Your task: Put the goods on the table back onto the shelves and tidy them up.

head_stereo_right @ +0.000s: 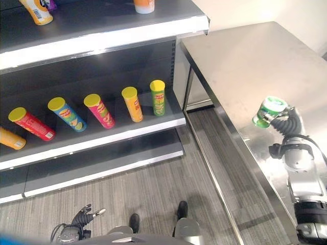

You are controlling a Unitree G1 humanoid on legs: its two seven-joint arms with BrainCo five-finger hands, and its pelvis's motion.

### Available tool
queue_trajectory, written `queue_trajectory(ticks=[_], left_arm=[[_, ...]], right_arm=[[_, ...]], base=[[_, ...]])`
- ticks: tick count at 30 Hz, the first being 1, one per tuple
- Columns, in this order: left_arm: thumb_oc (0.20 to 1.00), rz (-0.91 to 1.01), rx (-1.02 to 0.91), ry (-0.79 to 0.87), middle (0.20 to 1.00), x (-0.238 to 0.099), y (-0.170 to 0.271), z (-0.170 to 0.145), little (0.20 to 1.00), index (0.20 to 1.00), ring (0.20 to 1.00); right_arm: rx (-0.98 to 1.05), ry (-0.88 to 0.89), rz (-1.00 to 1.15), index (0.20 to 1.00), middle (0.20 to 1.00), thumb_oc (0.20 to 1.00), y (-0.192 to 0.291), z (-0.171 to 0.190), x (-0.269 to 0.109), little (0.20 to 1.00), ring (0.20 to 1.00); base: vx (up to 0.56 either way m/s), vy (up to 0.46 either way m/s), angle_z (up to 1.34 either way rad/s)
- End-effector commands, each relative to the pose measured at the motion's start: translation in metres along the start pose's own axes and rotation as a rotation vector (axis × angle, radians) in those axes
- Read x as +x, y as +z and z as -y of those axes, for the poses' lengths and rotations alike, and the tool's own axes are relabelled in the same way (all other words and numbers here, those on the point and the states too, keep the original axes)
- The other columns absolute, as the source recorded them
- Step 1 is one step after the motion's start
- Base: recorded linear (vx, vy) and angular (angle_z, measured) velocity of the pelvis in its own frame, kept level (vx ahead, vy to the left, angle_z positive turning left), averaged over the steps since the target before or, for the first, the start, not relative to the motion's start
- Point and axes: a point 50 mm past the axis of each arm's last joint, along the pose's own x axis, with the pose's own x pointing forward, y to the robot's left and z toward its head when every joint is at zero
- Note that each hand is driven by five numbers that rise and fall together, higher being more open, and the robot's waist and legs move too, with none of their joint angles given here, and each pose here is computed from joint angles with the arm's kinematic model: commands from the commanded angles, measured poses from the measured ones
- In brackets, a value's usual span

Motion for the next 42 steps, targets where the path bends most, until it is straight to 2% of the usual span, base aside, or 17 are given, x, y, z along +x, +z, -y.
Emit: queue_trajectory(ticks=[1,6,13,22,29,37,42], left_arm=[[1.000,0.069,0.027,0.049,1.000,0.007,0.021,-0.015,1.000,1.000,1.000],[1.000,0.103,-0.008,0.043,1.000,0.007,0.029,-0.013,1.000,1.000,1.000],[1.000,0.137,-0.014,0.028,1.000,0.010,0.042,-0.009,1.000,1.000,1.000],[1.000,0.136,0.070,0.030,1.000,0.011,0.043,-0.015,1.000,1.000,1.000],[1.000,0.087,0.091,0.092,1.000,0.006,0.027,-0.038,1.000,1.000,1.000],[1.000,0.120,0.077,0.082,1.000,0.008,0.038,-0.041,1.000,1.000,1.000],[1.000,0.087,0.035,0.074,1.000,0.007,0.028,-0.036,1.000,1.000,1.000]], right_arm=[[-0.001,-0.140,0.259,0.200,0.200,0.200,0.048,0.026,0.014,0.200,0.200],[0.027,-0.171,0.470,0.200,0.200,0.200,0.092,0.034,0.011,0.200,0.200],[0.012,-0.198,0.572,0.200,0.200,0.200,0.118,0.042,0.011,0.200,0.200],[0.040,-0.202,0.588,0.200,0.200,0.200,0.124,0.037,0.011,0.200,0.200],[0.151,-0.104,0.605,0.200,0.200,0.200,0.137,0.012,0.025,0.200,0.200],[0.192,-0.061,0.694,0.200,0.200,0.200,0.165,0.016,0.036,0.200,0.200],[0.179,-0.007,0.692,0.200,0.200,0.200,0.172,0.012,0.045,0.200,0.200]], base=[[0.01,-0.066,-0.01],[0.00,-0.086,0.00],[-0.01,0.053,0.47],[0.08,0.279,0.10],[0.05,0.291,0.05],[0.02,-0.026,0.18],[0.04,-0.135,0.43]])
